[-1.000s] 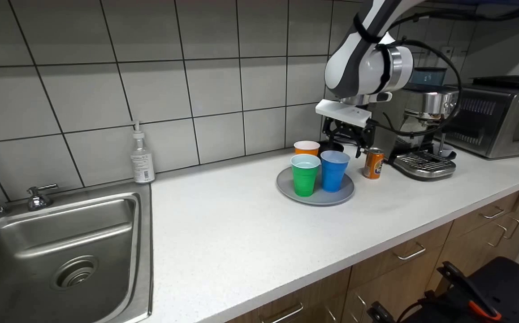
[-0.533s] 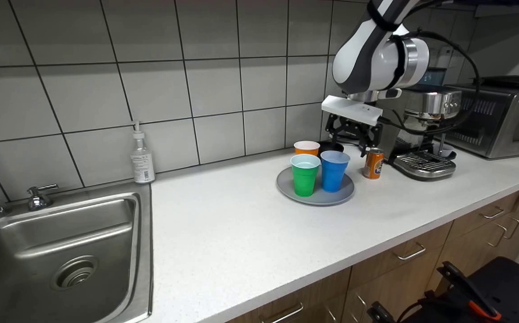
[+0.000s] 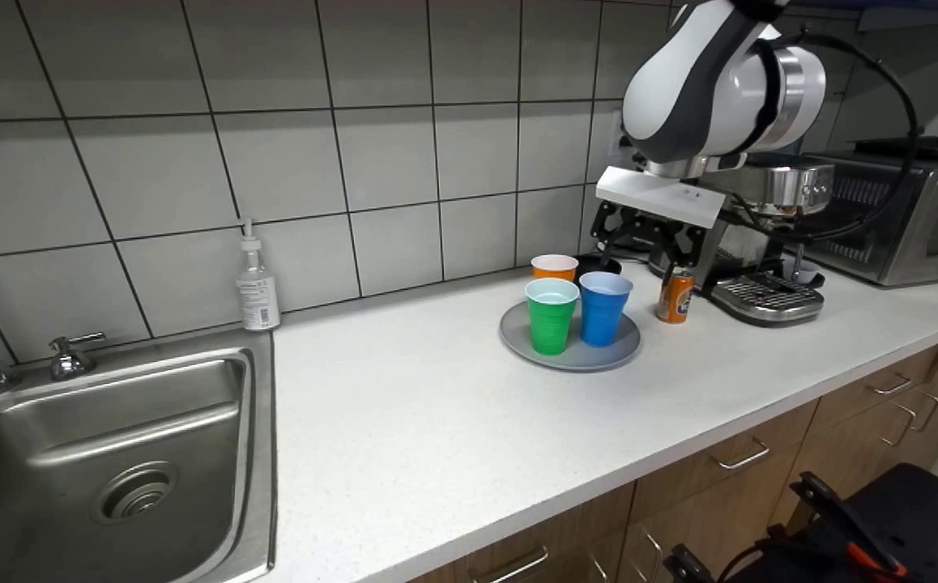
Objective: Put the cups on the grey plate.
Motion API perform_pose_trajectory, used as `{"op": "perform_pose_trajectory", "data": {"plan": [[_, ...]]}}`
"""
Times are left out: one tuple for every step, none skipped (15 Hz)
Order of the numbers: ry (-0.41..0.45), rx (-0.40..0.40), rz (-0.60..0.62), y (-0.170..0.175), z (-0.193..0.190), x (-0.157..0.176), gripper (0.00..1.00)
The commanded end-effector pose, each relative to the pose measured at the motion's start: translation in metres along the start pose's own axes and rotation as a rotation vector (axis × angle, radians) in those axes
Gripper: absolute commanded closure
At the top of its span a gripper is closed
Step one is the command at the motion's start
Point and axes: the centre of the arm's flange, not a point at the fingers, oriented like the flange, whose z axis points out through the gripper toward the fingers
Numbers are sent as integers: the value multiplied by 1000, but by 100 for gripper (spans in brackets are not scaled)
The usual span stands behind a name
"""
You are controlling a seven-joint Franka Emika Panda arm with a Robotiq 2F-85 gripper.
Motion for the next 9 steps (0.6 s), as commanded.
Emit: {"op": "perform_pose_trajectory", "data": {"plan": [[13, 39, -91, 15, -26, -24, 0], [13, 40, -119, 17, -30, -27, 0], [2, 16, -66, 5, -11, -14, 0], [3, 20, -72, 5, -14, -17, 0], [2, 19, -72, 6, -13, -17, 0], [1, 17, -72, 6, -12, -17, 0], [-1, 14, -71, 6, -10, -17, 0], [-3, 12, -71, 7, -9, -17, 0], [-4, 12, -71, 7, -9, -17, 0]]}}
